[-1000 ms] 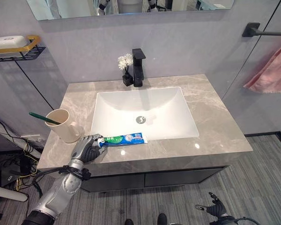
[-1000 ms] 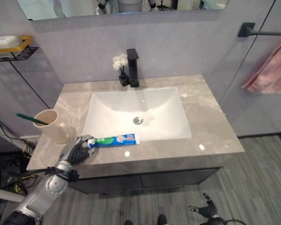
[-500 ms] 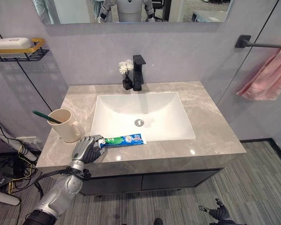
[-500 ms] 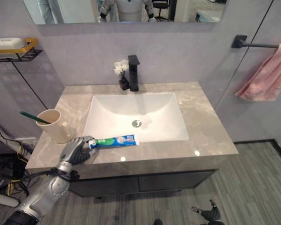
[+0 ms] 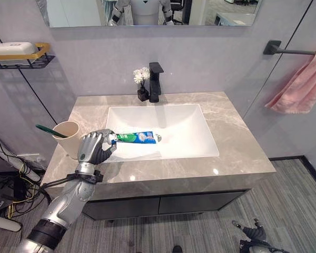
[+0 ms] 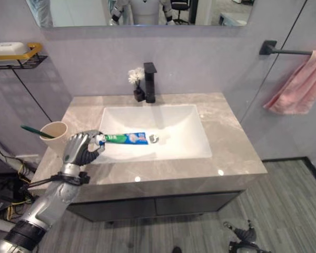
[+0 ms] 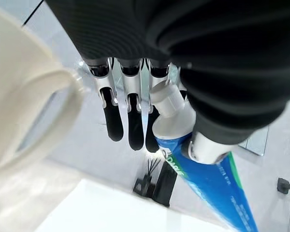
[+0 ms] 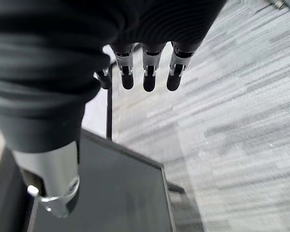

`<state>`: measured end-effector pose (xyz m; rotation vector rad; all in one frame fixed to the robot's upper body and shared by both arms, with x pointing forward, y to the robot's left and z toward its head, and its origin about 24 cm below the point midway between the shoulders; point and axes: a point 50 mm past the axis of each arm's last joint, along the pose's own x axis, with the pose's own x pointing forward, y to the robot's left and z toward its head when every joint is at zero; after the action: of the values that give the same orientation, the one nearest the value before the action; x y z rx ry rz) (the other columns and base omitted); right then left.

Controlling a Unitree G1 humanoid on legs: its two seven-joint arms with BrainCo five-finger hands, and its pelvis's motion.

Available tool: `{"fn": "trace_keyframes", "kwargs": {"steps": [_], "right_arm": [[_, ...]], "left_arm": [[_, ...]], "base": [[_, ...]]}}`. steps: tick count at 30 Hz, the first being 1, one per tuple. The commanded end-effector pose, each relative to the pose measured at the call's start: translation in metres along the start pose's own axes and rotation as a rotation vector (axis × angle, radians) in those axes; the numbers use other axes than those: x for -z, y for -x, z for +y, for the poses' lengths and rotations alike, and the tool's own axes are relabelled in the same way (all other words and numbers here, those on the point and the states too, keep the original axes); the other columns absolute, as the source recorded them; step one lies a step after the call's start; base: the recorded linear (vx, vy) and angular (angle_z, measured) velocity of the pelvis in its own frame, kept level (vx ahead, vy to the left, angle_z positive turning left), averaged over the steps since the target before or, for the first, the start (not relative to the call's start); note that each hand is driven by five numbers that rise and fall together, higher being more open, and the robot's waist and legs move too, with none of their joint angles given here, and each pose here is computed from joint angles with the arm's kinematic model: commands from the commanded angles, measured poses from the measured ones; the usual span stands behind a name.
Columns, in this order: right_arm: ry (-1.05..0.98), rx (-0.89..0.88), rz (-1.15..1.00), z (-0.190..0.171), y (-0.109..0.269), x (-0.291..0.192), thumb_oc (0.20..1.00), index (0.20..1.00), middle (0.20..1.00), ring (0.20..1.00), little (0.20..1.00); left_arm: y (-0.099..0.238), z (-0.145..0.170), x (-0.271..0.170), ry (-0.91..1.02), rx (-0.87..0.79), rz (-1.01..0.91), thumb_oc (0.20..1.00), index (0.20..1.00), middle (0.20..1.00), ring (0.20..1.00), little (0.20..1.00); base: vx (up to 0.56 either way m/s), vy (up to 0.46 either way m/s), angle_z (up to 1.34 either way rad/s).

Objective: Put brush and paste in cup on sink, flatten towel.

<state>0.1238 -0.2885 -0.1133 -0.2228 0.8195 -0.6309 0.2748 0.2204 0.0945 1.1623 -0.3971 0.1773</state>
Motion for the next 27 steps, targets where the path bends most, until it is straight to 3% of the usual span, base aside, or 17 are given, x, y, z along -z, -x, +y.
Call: {"fn": "trace_keyframes", "kwargs": {"steps": [1, 7, 12, 19, 23, 27], "right_arm": [[-0.13, 0.136, -0.162, -0.027, -0.011, -0.043, 1.0, 1.0, 1.0, 1.0, 1.0], [-0.245, 0.232, -0.304, -0.045, -0.011, -0.082, 1.0, 1.0, 1.0, 1.0, 1.0], [-0.334, 0.302, -0.568, -0.059, 0.005, -0.141, 1.0, 1.0, 1.0, 1.0, 1.0], [-0.176, 0.443, -1.068, -0.085, 0.06, -0.233, 1.0, 1.0, 1.0, 1.0, 1.0], [-0.229, 0.286, -1.233, -0.069, 0.085, -0.273, 1.0, 1.0, 1.0, 1.0, 1.0], [-0.514, -0.091, -1.217, -0.033, 0.094, -0.29, 1.0, 1.0, 1.0, 1.0, 1.0]], "left_arm": [[-0.041, 0.049, -0.019, -0.058, -0.285, -0.132, 0.2, 0.2, 0.2, 0.2, 0.2], [-0.055, 0.071, -0.025, -0.128, -0.368, -0.178, 0.2, 0.2, 0.2, 0.2, 0.2], [-0.068, 0.102, -0.032, -0.186, -0.5, -0.213, 0.2, 0.2, 0.2, 0.2, 0.2], [-0.078, 0.148, -0.046, -0.233, -0.699, -0.268, 0.2, 0.2, 0.2, 0.2, 0.2], [-0.085, 0.167, -0.058, -0.208, -0.777, -0.3, 0.2, 0.2, 0.2, 0.2, 0.2], [-0.094, 0.179, -0.066, -0.159, -0.827, -0.315, 0.2, 0.2, 0.2, 0.2, 0.2]], "base": [[0.0, 0.0, 0.0], [0.0, 0.0, 0.0], [0.02, 0.014, -0.03], [0.0, 0.004, 0.0], [0.0, 0.017, -0.04], [0.0, 0.0, 0.0]]}}
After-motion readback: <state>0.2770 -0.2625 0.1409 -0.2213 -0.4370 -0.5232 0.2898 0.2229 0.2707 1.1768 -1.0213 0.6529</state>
